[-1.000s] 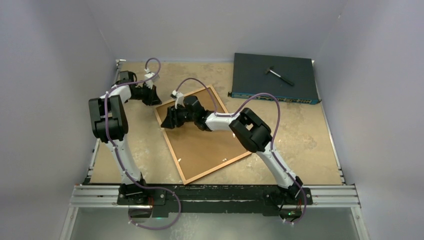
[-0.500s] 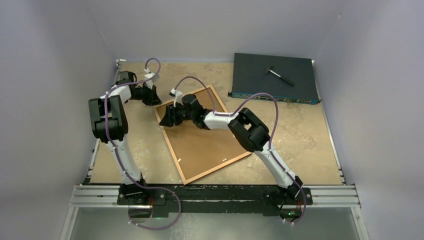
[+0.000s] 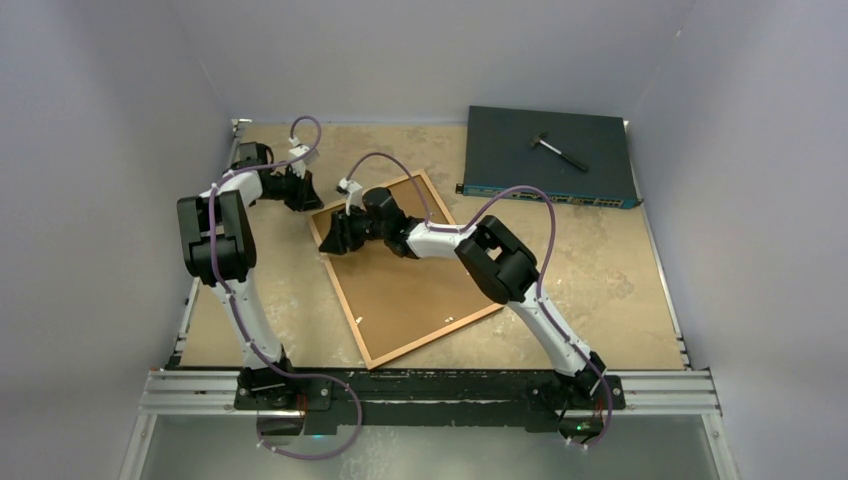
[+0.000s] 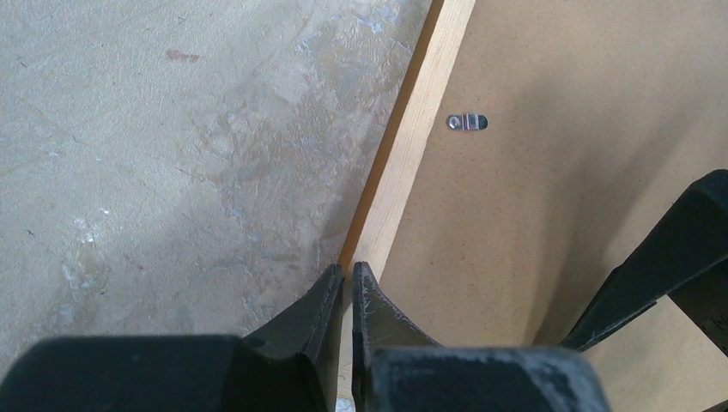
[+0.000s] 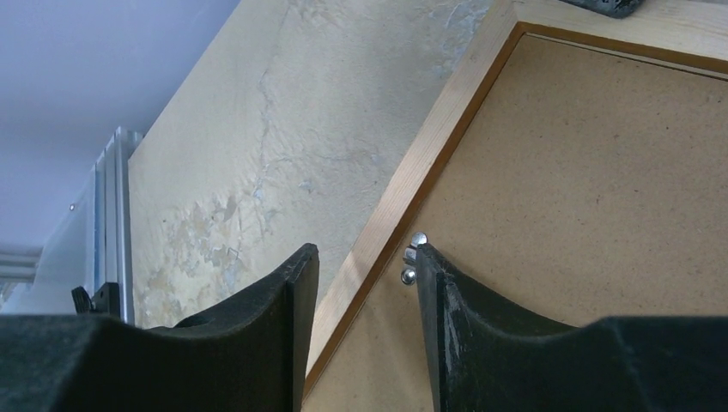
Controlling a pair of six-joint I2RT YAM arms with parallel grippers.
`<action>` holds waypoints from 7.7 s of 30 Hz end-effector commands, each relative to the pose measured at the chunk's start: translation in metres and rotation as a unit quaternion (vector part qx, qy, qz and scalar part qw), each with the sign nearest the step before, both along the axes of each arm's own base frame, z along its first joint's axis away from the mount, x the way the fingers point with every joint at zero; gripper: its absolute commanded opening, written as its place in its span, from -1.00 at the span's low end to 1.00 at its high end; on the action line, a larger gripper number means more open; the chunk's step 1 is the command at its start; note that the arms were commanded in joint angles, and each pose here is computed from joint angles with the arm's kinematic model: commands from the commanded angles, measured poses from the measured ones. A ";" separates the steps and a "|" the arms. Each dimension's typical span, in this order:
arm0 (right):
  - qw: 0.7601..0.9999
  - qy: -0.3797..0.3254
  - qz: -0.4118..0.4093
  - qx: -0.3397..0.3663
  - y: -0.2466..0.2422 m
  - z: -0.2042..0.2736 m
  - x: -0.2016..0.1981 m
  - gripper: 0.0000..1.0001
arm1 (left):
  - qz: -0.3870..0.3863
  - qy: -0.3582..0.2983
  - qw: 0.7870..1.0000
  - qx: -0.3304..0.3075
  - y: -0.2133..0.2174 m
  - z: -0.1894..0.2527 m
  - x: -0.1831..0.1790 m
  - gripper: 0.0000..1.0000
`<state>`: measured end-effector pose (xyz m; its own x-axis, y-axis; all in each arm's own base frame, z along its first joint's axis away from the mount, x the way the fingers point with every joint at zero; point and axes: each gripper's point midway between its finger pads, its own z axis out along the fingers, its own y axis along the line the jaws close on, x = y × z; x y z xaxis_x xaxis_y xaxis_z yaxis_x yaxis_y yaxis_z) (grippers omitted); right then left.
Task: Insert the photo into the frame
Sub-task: Install the photo frame at the center of the board, then adjust the photo frame at the center of the board, then install the photo frame at the center of the board.
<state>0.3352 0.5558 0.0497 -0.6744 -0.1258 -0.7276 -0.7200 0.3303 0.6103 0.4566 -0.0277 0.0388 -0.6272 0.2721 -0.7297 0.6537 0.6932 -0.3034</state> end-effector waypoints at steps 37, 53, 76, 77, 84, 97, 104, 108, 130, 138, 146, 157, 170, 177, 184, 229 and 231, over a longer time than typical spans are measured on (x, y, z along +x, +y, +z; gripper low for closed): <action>0.988 -0.021 0.153 -0.017 0.010 -0.011 -0.038 -0.22 | 0.009 0.105 0.994 -0.015 -0.010 -0.016 -0.042 -1.00; 0.988 -0.040 0.146 -0.018 0.018 0.003 -0.041 -0.02 | 0.018 0.111 0.994 -0.009 -0.006 -0.017 -0.043 -1.00; 0.972 0.118 -0.163 -0.122 -0.236 0.056 -0.118 0.82 | 0.064 0.136 0.984 0.091 0.101 -0.042 -0.118 -1.00; 0.970 0.127 -0.166 -0.125 -0.244 0.055 -0.126 0.82 | 0.067 0.141 0.984 0.091 0.106 -0.043 -0.126 -1.00; 0.961 0.178 -0.171 -0.123 -0.265 0.037 -0.157 0.84 | 0.049 0.161 0.983 0.071 0.108 -0.030 -0.177 -1.00; 0.956 0.174 -0.166 -0.170 -0.263 0.016 -0.140 0.83 | 0.088 0.110 0.989 0.049 0.115 0.020 -0.142 -0.06; 0.955 0.159 -0.200 -0.151 -0.284 0.049 -0.133 0.83 | 0.083 0.093 0.992 0.004 0.094 0.025 -0.111 -0.03; 0.936 0.186 -0.241 -0.179 -0.311 0.034 -0.136 0.85 | 0.066 0.083 0.994 0.013 0.076 0.023 -0.098 -0.03; 0.933 0.143 -0.283 -0.169 -0.303 0.013 -0.049 0.90 | 0.020 0.169 0.985 0.017 0.061 -0.026 -0.183 -0.98; 0.947 0.132 -0.247 -0.158 -0.277 0.009 -0.016 0.88 | -0.015 0.202 0.979 0.035 0.063 -0.028 -0.232 -1.00; 0.907 0.048 -0.364 -0.206 -0.315 0.051 0.025 0.88 | -0.026 0.205 0.978 0.021 0.057 -0.030 -0.238 -1.00; 0.962 0.002 -0.254 -0.095 -0.203 0.112 -0.012 0.89 | -0.004 0.174 0.985 0.006 0.069 0.007 -0.196 -0.68; 0.999 -0.023 -0.010 -0.032 -0.017 0.085 -0.098 0.77 | 0.012 0.180 0.983 -0.024 0.065 -0.014 -0.178 -0.60; 0.999 -0.018 0.046 -0.018 0.028 0.068 -0.123 0.68 | 0.013 0.178 0.983 -0.030 0.061 -0.014 -0.181 -0.78; 0.998 0.016 0.045 -0.035 0.040 0.039 -0.121 0.68 | 0.014 0.172 0.985 -0.031 0.062 -0.008 -0.178 -0.81; 0.999 -0.005 0.000 -0.053 0.041 0.000 -0.082 0.68 | 0.021 0.190 0.980 -0.059 0.056 -0.028 -0.171 -1.00; 0.999 -0.005 -0.002 -0.054 0.040 -0.001 -0.080 0.68 | 0.021 0.190 0.980 -0.059 0.056 -0.028 -0.171 -1.00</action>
<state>0.2390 0.5996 0.0588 -0.6815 -0.2085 -0.7015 -0.7219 0.3487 0.5977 0.2839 0.0262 0.0287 -0.8842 0.1151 -0.4527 0.4091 0.6587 -0.6314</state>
